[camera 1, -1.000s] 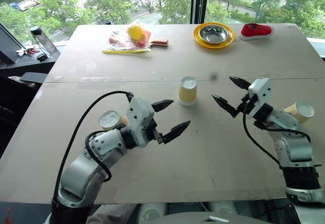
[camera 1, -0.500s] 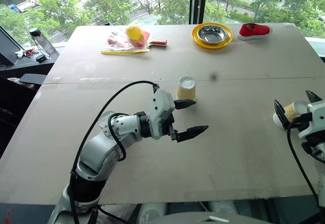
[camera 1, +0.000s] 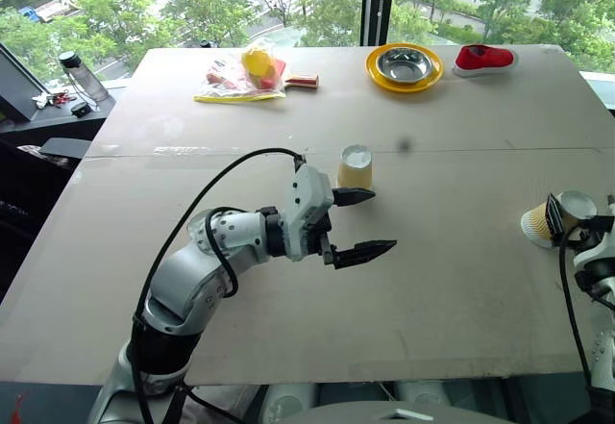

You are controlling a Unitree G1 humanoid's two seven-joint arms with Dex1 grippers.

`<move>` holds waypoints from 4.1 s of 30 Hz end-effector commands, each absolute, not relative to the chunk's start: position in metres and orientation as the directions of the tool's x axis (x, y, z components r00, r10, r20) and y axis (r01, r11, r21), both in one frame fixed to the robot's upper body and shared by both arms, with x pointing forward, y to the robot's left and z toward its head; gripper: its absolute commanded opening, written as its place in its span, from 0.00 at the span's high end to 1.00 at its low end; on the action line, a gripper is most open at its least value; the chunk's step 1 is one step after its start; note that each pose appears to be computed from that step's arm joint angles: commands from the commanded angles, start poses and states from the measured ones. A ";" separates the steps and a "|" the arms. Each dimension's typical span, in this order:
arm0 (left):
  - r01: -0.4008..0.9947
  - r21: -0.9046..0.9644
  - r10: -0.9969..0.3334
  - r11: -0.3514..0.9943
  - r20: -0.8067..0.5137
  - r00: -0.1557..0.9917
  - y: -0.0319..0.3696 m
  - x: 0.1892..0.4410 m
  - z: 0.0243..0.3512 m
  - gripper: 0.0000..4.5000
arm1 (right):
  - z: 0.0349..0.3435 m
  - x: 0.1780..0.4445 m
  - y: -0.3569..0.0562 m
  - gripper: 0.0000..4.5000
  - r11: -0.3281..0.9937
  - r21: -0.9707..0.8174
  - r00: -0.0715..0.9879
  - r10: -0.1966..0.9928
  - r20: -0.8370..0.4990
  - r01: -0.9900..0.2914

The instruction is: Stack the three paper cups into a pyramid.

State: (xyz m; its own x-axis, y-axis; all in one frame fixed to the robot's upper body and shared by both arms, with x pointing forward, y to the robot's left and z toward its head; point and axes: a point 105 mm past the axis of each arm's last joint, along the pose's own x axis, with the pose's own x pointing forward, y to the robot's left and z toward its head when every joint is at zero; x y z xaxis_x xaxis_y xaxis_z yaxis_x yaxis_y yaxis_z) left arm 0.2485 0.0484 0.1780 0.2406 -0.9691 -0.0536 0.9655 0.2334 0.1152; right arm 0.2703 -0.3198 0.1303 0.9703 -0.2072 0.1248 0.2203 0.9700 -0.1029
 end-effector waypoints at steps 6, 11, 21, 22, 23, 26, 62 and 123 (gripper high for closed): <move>0.956 0.159 -0.967 0.247 -0.028 0.255 0.050 0.245 0.189 0.00 | 0.150 0.273 -0.317 0.13 0.981 0.009 0.967 -0.192 0.165 0.193; 0.953 0.159 -0.964 0.258 -0.024 0.265 0.049 0.245 0.190 0.00 | 0.150 0.273 -0.312 0.52 0.986 -0.017 0.975 -0.159 0.154 0.163; 0.870 0.132 -0.879 0.476 0.036 0.476 0.070 0.252 0.191 0.00 | 0.169 0.317 -0.229 0.52 0.975 -0.133 0.964 0.199 0.176 -0.177; 0.857 0.127 -0.865 0.500 0.039 0.499 0.072 0.251 0.190 0.00 | 0.171 0.322 -0.218 0.52 0.968 -0.131 0.955 0.237 0.180 -0.216; 0.846 0.122 -0.855 0.519 0.039 0.518 0.074 0.250 0.189 0.00 | 0.172 0.327 -0.208 0.52 0.961 -0.125 0.946 0.268 0.183 -0.248; 0.797 0.118 -0.805 0.592 0.029 0.593 0.084 0.245 0.182 0.00 | 0.175 0.344 -0.171 0.52 0.925 -0.117 0.908 0.377 0.185 -0.361; 0.637 0.167 -0.652 0.752 0.055 0.756 0.111 0.244 0.168 0.00 | 0.166 0.361 -0.071 0.52 0.771 -0.171 0.760 0.635 0.137 -0.614; -0.144 0.101 0.125 0.984 0.179 0.976 0.215 0.218 0.126 0.00 | 0.175 0.227 -0.137 0.01 0.238 -0.135 0.220 0.966 0.133 -0.962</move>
State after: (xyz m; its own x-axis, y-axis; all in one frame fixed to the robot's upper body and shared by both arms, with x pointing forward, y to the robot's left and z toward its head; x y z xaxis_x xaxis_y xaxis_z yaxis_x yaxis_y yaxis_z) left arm 0.2170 0.2112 0.1215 0.9788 0.1239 0.1629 -0.1396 0.9862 0.0890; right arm 0.2314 -0.1398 0.1657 0.2362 0.9649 0.1148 -0.9645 0.2471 -0.0929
